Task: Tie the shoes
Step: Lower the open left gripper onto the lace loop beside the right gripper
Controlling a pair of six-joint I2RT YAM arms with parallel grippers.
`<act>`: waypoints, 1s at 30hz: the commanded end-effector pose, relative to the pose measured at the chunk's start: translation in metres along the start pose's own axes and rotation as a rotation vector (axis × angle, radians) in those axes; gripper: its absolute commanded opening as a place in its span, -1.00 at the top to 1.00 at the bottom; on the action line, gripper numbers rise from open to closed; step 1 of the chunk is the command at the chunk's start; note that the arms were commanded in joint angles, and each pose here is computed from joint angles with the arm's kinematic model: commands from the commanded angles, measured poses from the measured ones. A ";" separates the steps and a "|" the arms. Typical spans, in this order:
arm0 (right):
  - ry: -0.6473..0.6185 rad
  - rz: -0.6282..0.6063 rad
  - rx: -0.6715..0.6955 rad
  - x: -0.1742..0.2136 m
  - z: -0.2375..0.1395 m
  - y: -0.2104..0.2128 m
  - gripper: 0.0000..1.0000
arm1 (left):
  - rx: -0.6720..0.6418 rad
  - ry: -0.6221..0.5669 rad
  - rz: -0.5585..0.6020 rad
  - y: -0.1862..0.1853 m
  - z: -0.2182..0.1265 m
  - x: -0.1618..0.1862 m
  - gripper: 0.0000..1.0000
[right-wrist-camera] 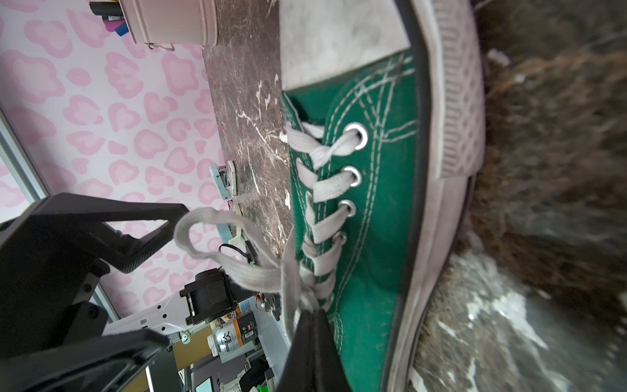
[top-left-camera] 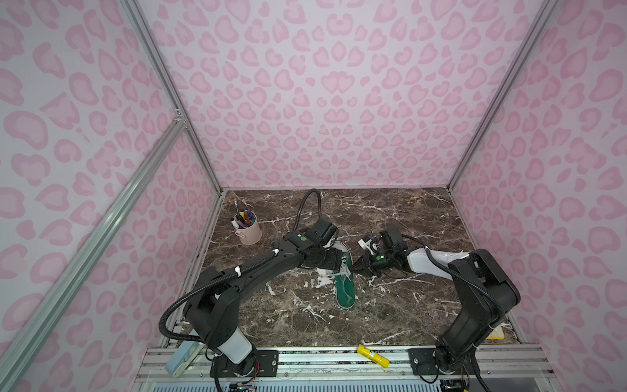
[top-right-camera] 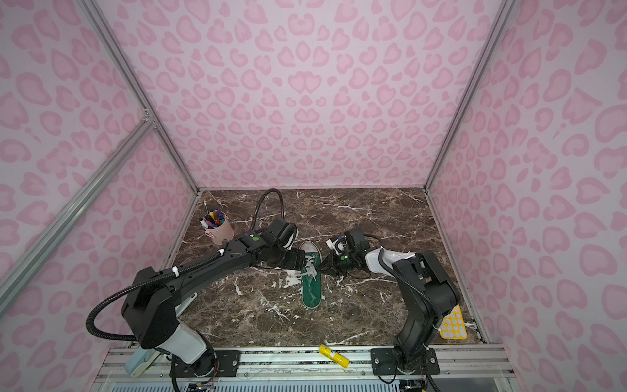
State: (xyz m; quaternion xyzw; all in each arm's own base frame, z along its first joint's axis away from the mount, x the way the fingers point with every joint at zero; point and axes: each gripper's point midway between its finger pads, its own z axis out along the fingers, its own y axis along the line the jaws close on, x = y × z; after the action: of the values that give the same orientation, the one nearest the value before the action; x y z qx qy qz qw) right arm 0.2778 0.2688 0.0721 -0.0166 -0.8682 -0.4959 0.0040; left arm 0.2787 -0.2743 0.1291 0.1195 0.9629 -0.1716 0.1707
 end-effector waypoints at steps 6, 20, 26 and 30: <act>0.007 -0.004 -0.010 0.001 0.001 0.002 1.00 | -0.060 -0.058 0.028 0.009 -0.025 -0.008 -0.58; 0.008 -0.004 -0.012 0.000 0.001 0.002 1.00 | 0.219 0.166 0.070 -0.063 0.012 0.034 -0.22; 0.008 -0.005 -0.015 0.000 0.001 0.003 1.00 | 0.218 0.230 0.045 -0.066 0.033 0.043 -0.22; 0.012 -0.002 -0.015 0.001 0.001 0.003 1.00 | 0.196 0.234 0.018 -0.061 0.040 0.044 -0.19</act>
State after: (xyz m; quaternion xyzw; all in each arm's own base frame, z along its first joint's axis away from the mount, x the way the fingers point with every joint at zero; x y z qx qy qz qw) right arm 0.2777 0.2700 0.0738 -0.0144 -0.8669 -0.4983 0.0048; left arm 0.2294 -0.3331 0.0941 0.1744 0.9537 -0.2408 0.0458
